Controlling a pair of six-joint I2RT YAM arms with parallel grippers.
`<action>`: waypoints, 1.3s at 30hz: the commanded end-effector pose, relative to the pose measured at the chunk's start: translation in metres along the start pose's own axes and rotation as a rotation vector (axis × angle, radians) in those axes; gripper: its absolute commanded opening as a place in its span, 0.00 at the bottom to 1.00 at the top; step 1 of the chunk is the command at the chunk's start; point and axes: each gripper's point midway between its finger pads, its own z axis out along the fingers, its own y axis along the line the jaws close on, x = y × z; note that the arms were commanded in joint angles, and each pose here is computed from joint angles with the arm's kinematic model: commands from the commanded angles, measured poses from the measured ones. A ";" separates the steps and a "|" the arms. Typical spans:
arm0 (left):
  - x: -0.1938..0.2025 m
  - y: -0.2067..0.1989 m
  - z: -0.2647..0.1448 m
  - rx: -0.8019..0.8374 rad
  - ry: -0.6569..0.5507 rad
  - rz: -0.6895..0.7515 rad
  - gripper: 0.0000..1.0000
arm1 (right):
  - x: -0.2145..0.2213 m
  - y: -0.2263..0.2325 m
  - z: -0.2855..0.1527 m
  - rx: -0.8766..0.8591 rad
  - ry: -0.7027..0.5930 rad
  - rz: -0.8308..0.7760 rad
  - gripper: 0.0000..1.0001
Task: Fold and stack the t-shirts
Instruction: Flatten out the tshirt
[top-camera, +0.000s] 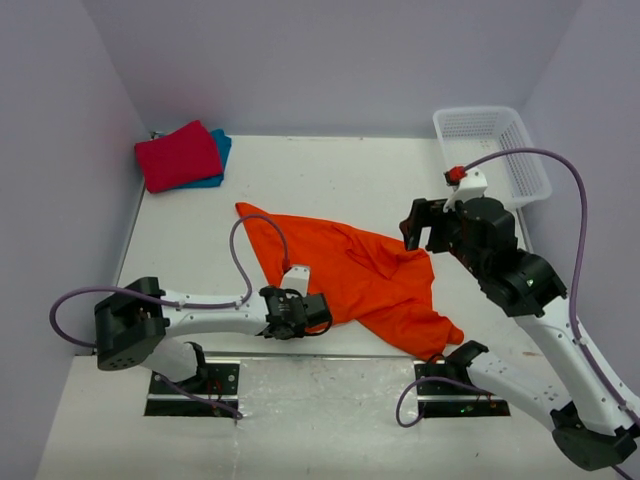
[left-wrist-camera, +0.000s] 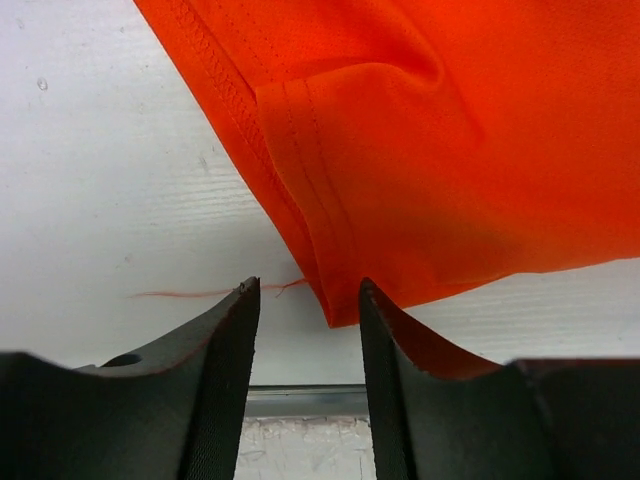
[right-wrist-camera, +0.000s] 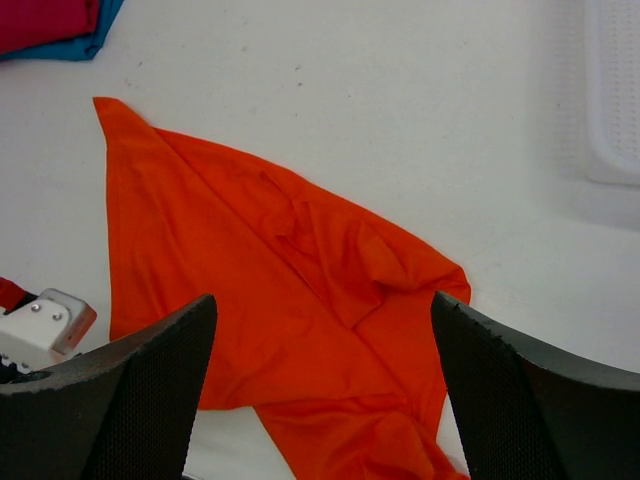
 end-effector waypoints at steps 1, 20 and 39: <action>-0.009 -0.013 0.006 0.001 -0.036 -0.027 0.45 | -0.006 0.005 -0.005 -0.031 -0.034 0.023 0.87; 0.000 -0.041 0.010 0.124 0.014 -0.018 0.34 | -0.002 0.001 -0.011 -0.032 -0.050 0.024 0.88; -0.032 -0.029 -0.015 0.085 -0.082 -0.036 0.00 | 0.026 -0.006 0.009 0.017 0.021 0.027 0.87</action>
